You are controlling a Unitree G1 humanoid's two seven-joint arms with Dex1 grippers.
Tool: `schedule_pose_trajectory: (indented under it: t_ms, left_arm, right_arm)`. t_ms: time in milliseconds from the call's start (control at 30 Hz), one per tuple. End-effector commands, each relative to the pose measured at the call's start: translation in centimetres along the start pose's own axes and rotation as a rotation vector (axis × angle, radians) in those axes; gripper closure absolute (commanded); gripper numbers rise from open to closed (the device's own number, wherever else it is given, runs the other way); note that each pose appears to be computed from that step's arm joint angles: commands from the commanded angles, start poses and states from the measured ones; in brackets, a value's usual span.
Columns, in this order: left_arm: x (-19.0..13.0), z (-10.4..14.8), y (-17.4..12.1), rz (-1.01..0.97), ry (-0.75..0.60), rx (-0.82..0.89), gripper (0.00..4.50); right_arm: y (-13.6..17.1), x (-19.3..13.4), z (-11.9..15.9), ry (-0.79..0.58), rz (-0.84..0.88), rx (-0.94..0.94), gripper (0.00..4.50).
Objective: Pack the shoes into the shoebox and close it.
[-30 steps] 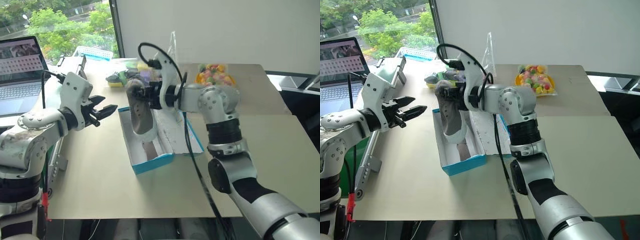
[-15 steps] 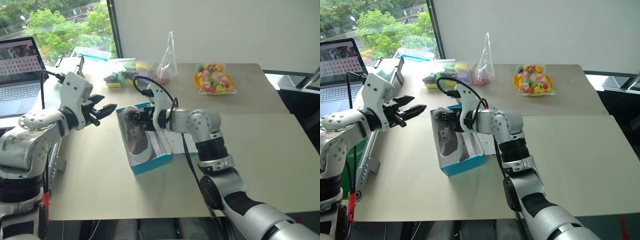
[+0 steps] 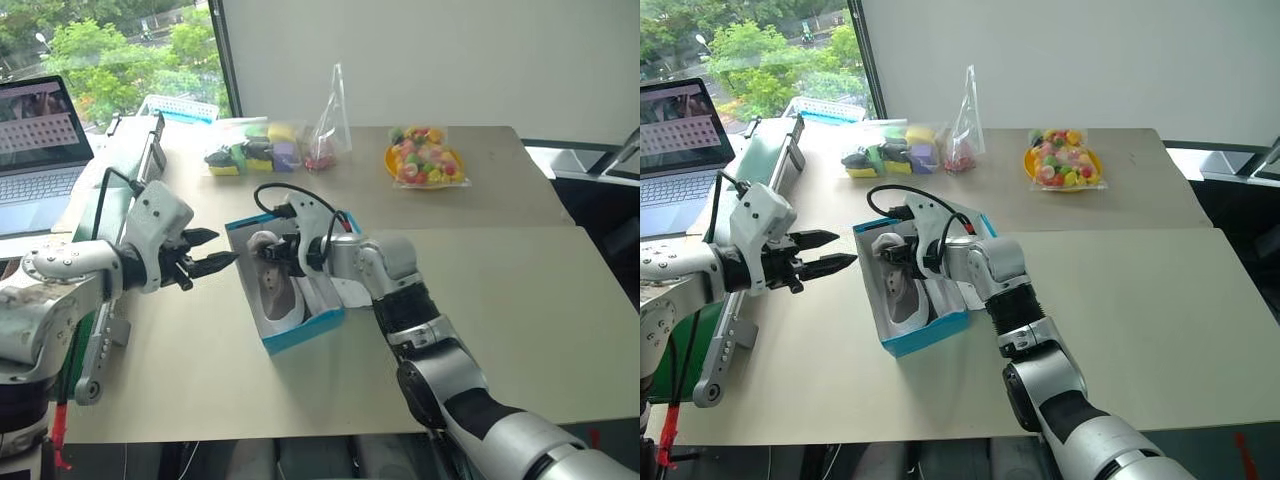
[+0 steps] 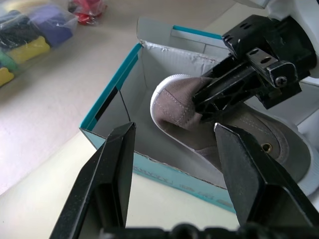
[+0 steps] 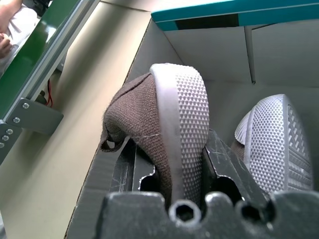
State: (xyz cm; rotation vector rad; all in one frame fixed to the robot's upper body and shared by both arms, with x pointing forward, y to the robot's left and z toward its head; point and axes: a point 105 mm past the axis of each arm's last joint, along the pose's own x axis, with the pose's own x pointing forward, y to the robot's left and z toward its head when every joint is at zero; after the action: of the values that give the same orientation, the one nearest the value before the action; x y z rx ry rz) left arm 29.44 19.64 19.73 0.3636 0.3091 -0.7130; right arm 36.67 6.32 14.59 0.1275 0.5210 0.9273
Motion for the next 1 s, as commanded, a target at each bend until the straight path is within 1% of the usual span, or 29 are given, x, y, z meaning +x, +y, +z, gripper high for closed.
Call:
schedule_pose_trajectory:
  t_ms: [33,233,367,433,467,500,533,567,733,800,867,900,933,1000]
  left_arm:
    - [-0.7,0.4,-0.2,-0.012,-0.007,0.045,1.82]
    - [-1.1,-0.3,0.3,-0.001,0.013,0.049,1.82]
    - [-1.1,-0.5,0.1,-0.005,0.015,0.05,1.82]
    - [-1.1,-0.6,-0.1,-0.01,0.016,0.05,1.77]
    - [-1.1,-0.6,-0.1,-0.01,0.016,0.05,1.77]
    - [-1.1,-0.7,-0.1,-0.012,0.018,0.05,1.77]
    - [-1.1,-0.7,-0.2,-0.016,0.019,0.051,1.77]
    - [-1.1,-0.7,-0.2,-0.019,0.02,0.051,1.77]
    - [-0.9,-0.8,-0.3,-0.051,0.023,0.062,1.77]
    - [-0.7,-0.7,-0.6,-0.077,0.025,0.07,1.77]
    - [-0.5,-0.8,-0.9,-0.113,0.033,0.083,1.77]
    - [-0.4,-0.9,-1.1,-0.131,0.038,0.088,1.77]
    - [-0.1,-0.9,-1.6,-0.16,0.041,0.098,1.77]
    - [0.4,-0.7,-2.2,-0.209,0.039,0.113,1.77]
  right_arm:
    - [0.6,1.3,-1.1,0.036,0.016,-0.062,3.97]
    - [-0.3,2.9,-4.5,0.164,-0.038,-0.241,3.97]
    - [-1.5,3.4,-5.8,0.215,-0.1,-0.38,3.97]
    - [-1.6,3.5,-5.9,0.228,-0.106,-0.413,3.0]
    - [-1.7,3.5,-5.9,0.229,-0.106,-0.418,2.81]
    - [-1.4,3.4,-5.5,0.22,-0.094,-0.424,2.42]
    - [-0.9,3.1,-4.2,0.182,-0.086,-0.433,2.0]
    - [-0.5,2.9,-3.2,0.154,-0.081,-0.44,1.67]
    - [1.1,-0.2,3.7,-0.023,-0.08,-0.444,0.04]
    - [1.7,-2.4,6.2,-0.078,-0.057,-0.419,0.04]
    - [2.5,-4.4,7.3,-0.107,0.025,-0.347,0.04]
    - [2.8,-5.2,7.2,-0.102,0.076,-0.305,0.04]
    - [2.0,-6.1,6.5,-0.074,0.08,-0.327,0.04]
    - [0.0,-7.6,5.0,-0.013,0.034,-0.409,0.04]
